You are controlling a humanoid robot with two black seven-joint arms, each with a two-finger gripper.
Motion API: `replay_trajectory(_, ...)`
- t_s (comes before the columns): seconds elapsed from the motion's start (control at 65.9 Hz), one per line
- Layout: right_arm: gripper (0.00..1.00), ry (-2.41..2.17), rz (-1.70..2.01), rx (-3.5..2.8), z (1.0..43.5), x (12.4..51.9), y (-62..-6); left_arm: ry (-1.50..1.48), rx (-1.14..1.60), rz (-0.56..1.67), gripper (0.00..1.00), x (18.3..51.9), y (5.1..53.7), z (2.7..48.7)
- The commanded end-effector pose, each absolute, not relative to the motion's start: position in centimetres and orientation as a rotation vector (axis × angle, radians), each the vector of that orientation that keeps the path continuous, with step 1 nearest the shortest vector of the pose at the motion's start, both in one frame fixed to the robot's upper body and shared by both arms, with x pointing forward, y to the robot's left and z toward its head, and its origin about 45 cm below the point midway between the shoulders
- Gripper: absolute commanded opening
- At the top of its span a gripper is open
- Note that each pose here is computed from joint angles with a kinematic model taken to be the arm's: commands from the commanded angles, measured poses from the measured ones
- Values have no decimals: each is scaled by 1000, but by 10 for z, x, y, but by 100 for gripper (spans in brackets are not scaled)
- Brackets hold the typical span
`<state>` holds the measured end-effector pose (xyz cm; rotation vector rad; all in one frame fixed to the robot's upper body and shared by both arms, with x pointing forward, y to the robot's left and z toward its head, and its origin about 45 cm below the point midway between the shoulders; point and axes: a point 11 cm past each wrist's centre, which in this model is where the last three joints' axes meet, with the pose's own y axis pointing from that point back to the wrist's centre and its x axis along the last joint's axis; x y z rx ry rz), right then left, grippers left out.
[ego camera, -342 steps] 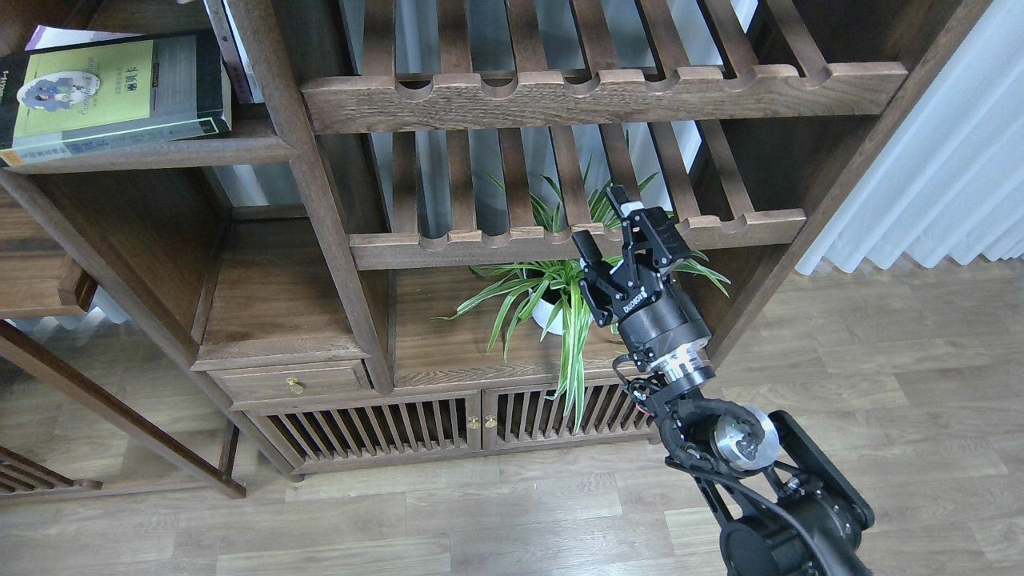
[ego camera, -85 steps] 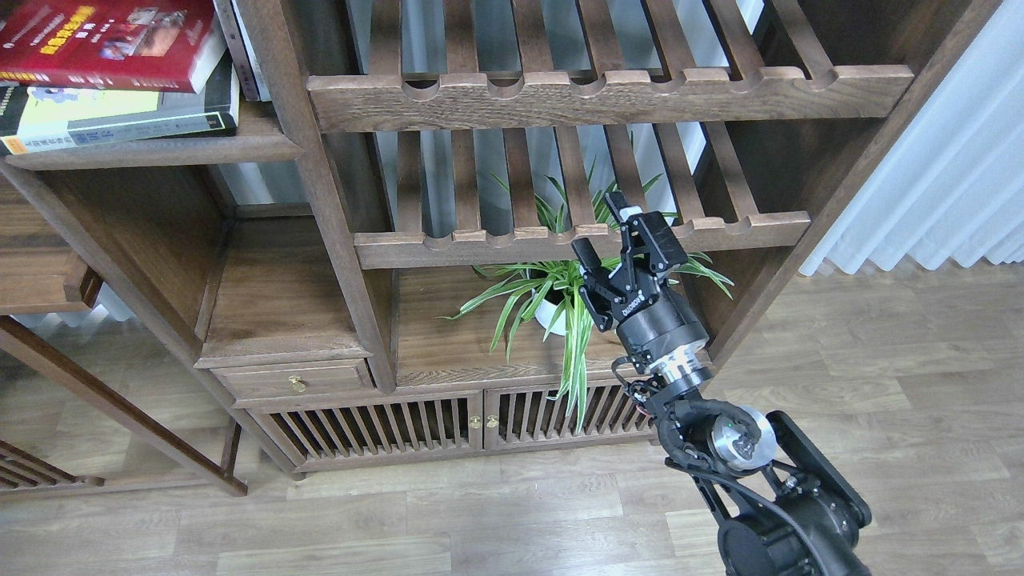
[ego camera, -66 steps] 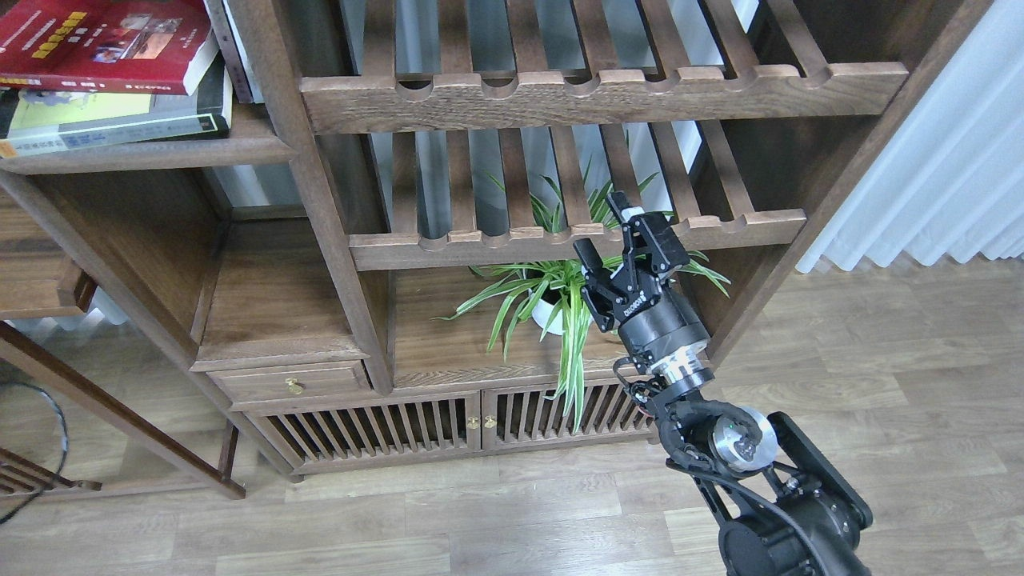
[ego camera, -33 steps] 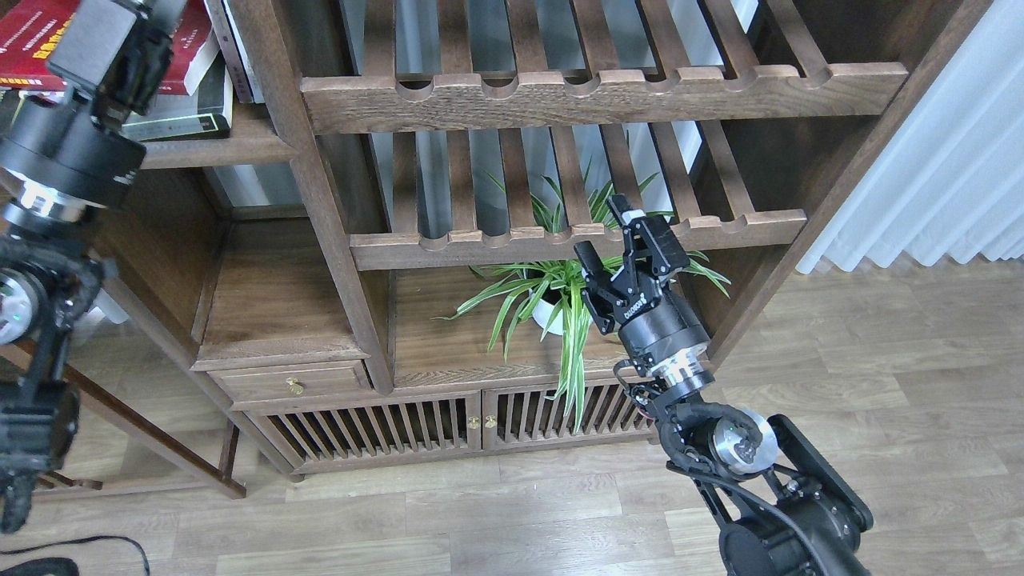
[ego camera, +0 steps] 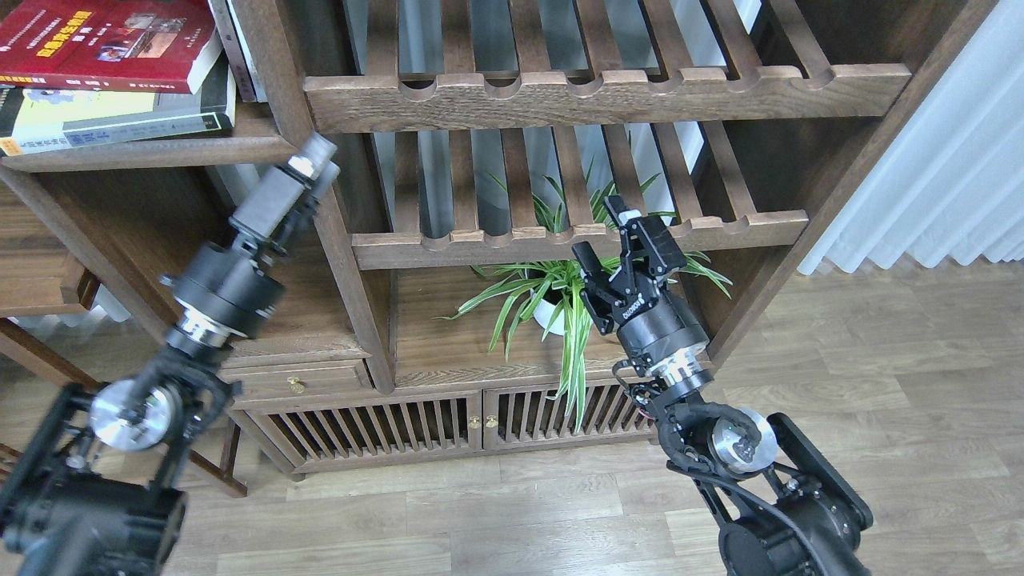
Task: Organize books on shelf
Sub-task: 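Release the red book and withdraw the left gripper downward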
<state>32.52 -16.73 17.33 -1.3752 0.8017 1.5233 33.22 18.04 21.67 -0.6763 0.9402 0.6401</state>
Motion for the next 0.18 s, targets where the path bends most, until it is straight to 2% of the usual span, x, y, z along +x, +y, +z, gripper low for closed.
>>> replay_trajectory(0.0,91,800,1520,-1377,173,325,-167,983,-628,621,72,323,166,202)
replay_trajectory(0.167,92,797,1512,-1390,175,325,-167,1003,-615,630,80,321,165,194)
